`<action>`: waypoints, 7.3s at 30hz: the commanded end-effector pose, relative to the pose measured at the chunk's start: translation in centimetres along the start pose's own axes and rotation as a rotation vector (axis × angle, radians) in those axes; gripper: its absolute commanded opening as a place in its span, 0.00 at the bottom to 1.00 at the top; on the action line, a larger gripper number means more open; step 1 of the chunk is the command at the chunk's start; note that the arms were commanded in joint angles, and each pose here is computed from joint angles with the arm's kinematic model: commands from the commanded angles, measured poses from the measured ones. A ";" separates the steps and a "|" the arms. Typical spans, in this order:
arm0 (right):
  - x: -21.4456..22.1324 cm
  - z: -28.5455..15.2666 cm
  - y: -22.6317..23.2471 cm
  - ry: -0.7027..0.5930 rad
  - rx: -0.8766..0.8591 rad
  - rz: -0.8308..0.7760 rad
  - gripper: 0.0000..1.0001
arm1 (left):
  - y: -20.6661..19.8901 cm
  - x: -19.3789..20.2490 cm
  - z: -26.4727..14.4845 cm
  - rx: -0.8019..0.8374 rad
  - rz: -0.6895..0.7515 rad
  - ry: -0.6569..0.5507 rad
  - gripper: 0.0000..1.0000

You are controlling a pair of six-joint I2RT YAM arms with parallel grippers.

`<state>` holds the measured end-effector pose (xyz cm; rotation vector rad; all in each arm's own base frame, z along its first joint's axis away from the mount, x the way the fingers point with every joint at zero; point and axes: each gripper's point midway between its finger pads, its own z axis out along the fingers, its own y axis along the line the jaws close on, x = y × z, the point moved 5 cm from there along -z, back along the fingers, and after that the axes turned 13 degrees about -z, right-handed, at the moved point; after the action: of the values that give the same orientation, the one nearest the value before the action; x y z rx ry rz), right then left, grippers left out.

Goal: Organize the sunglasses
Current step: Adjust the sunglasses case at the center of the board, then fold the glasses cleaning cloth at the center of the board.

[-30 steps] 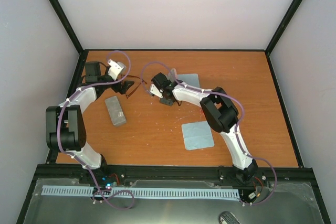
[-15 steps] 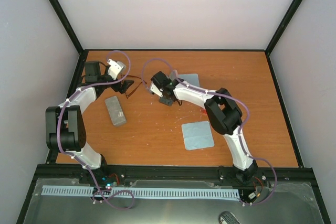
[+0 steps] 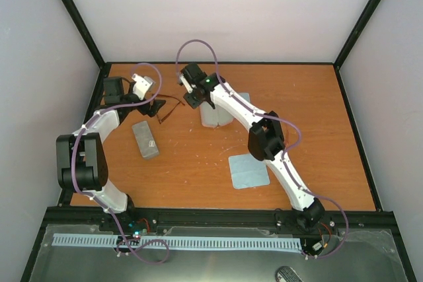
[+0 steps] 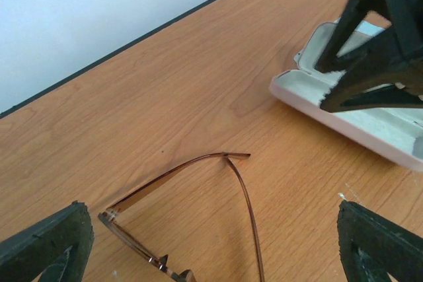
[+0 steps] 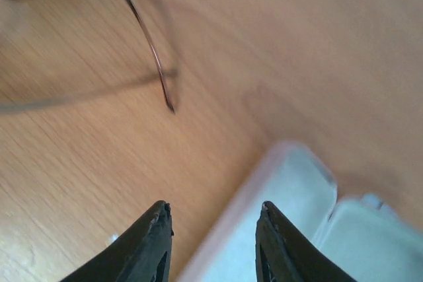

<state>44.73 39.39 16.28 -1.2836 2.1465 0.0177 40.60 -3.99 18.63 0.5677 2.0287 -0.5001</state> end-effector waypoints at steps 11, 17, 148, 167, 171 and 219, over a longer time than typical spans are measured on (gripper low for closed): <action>6.2 0.7 -1.9 0.203 -0.082 0.323 0.45 | 0.6 -0.6 -1.4 -0.025 0.000 -0.038 1.00; 5.6 1.2 -1.6 0.169 -0.123 0.373 0.51 | 0.7 -0.6 -1.5 -0.032 0.002 -0.036 1.00; 31.5 -11.4 4.5 0.552 -0.073 0.647 0.35 | -21.6 2.0 6.4 0.463 0.134 0.266 0.79; 32.7 -8.2 4.6 0.619 -0.149 0.657 0.24 | -23.3 2.1 8.5 0.454 0.152 0.318 0.79; 33.3 -8.1 5.3 0.631 -0.178 0.657 0.15 | -24.3 2.7 8.8 0.451 0.171 0.339 0.79; 32.3 -8.3 4.4 0.587 -0.119 0.743 0.03 | -31.1 8.4 12.9 0.425 0.333 0.590 0.62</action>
<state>27.22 14.10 6.20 -0.5208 3.0203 0.1286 28.82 -33.20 6.40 1.3835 2.3835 -0.5531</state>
